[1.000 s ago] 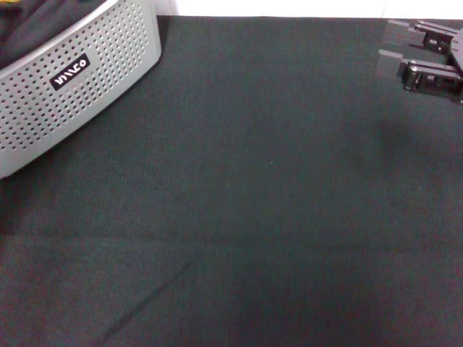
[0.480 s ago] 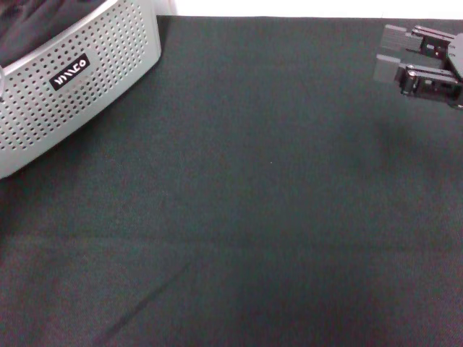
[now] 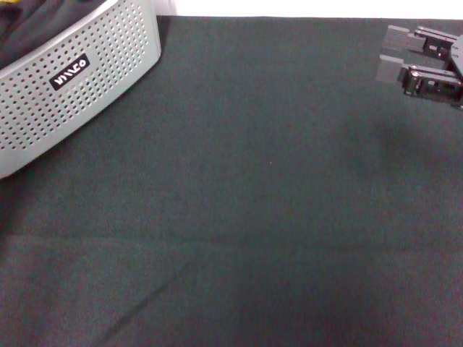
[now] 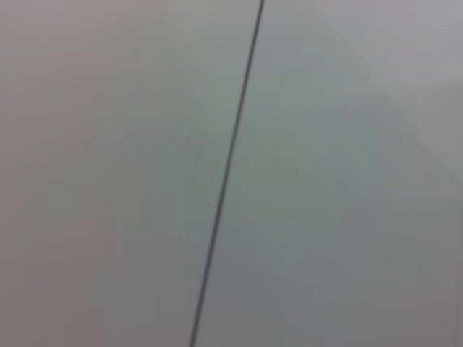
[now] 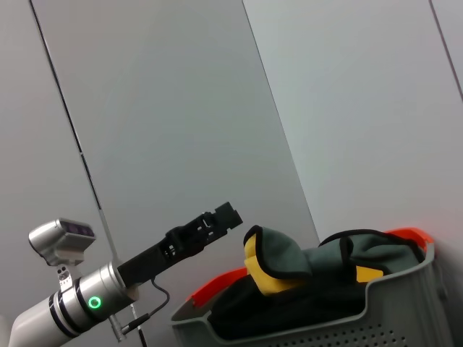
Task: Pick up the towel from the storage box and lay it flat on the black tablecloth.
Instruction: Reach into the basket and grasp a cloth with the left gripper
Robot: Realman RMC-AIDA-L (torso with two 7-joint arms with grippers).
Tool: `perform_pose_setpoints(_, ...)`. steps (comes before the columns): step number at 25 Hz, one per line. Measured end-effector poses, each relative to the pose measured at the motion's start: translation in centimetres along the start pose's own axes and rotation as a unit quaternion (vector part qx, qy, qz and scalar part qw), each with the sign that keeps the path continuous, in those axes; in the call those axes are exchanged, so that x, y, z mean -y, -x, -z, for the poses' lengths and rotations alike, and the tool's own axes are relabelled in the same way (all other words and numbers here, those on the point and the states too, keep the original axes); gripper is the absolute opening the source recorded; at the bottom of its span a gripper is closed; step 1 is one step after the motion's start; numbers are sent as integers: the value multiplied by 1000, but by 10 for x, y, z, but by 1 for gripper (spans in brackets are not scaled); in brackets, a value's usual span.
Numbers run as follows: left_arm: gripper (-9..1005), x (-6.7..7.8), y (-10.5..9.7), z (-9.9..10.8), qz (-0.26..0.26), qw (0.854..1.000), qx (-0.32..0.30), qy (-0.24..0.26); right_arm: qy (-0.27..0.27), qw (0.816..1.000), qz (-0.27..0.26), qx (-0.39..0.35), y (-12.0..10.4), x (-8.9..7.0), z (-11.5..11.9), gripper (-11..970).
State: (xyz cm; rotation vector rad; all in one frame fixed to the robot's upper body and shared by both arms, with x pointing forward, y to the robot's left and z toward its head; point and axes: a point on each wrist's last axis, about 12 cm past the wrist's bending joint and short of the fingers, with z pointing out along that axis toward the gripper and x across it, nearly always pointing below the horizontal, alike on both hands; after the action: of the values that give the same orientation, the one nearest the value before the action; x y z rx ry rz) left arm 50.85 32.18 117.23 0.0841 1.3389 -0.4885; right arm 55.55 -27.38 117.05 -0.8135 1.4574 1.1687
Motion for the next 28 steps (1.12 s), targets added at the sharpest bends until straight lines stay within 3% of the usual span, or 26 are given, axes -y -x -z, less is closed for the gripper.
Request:
perform_pose_setpoints(17,837,-18,-9,-6,-56,990,-56,117,-3,1000,0,0,0,1,0,756)
perform_pose_setpoints(28,833,-9,-20,-25,-63,987,-86,119,-6,1000,6,5,2,1,2,756)
